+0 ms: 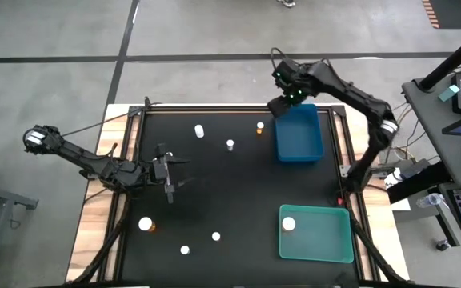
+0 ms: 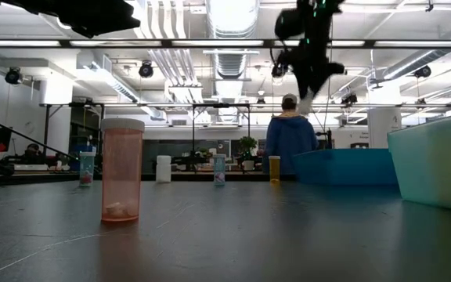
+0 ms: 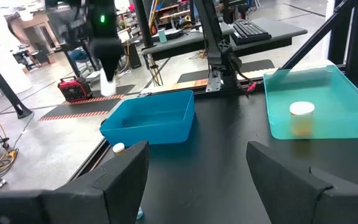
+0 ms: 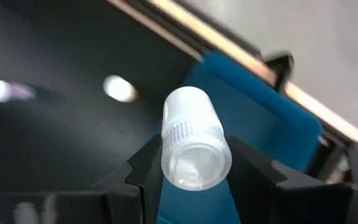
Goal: Pick and place medicine bottles into bin by pill shape (circle, oval)
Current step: Put the bottom white pill bottle into the light green bin
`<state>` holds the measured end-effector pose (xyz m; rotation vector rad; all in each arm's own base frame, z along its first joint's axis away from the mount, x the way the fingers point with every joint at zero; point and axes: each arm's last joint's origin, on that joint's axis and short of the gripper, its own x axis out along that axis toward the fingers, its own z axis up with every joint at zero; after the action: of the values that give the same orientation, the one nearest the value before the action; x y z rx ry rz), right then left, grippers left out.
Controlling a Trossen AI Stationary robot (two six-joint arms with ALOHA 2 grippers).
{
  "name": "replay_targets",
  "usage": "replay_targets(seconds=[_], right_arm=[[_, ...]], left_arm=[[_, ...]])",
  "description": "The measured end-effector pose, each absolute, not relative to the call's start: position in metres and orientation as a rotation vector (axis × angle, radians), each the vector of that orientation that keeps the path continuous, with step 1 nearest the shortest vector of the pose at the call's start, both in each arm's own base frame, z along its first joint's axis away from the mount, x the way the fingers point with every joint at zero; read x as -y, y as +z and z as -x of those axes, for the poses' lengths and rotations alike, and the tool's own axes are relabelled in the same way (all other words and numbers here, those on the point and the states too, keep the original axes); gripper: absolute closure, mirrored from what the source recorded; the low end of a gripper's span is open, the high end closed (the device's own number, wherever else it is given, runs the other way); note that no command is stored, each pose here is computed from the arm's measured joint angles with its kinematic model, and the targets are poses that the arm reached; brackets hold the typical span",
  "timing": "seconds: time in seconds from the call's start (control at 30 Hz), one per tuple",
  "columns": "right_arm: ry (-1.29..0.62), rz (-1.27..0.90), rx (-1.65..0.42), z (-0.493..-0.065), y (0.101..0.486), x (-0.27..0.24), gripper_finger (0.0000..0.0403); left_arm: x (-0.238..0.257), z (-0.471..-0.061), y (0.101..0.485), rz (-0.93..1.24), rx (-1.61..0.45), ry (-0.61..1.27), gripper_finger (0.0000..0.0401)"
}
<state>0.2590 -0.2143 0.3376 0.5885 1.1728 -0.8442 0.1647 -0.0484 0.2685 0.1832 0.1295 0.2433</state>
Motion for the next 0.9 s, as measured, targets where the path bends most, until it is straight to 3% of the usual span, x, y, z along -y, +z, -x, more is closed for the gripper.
replay_targets(seconds=[0.2, 0.4, 0.9], right_arm=[[-0.770, -0.582, -1.401, -0.259, 0.290, 0.250, 0.0261], [-0.580, -0.631, -1.489, -0.273, 0.251, 0.263, 0.0262], [-0.637, -0.592, -1.627, -0.275, 0.210, 0.283, 0.0262]], left_arm=[[0.048, -0.165, 0.268, -0.184, -0.130, 0.243, 0.0147], [0.048, -0.165, 0.268, -0.182, -0.130, 0.243, 0.0147], [0.049, -0.166, 0.267, -0.187, -0.140, 0.242, 0.0147]])
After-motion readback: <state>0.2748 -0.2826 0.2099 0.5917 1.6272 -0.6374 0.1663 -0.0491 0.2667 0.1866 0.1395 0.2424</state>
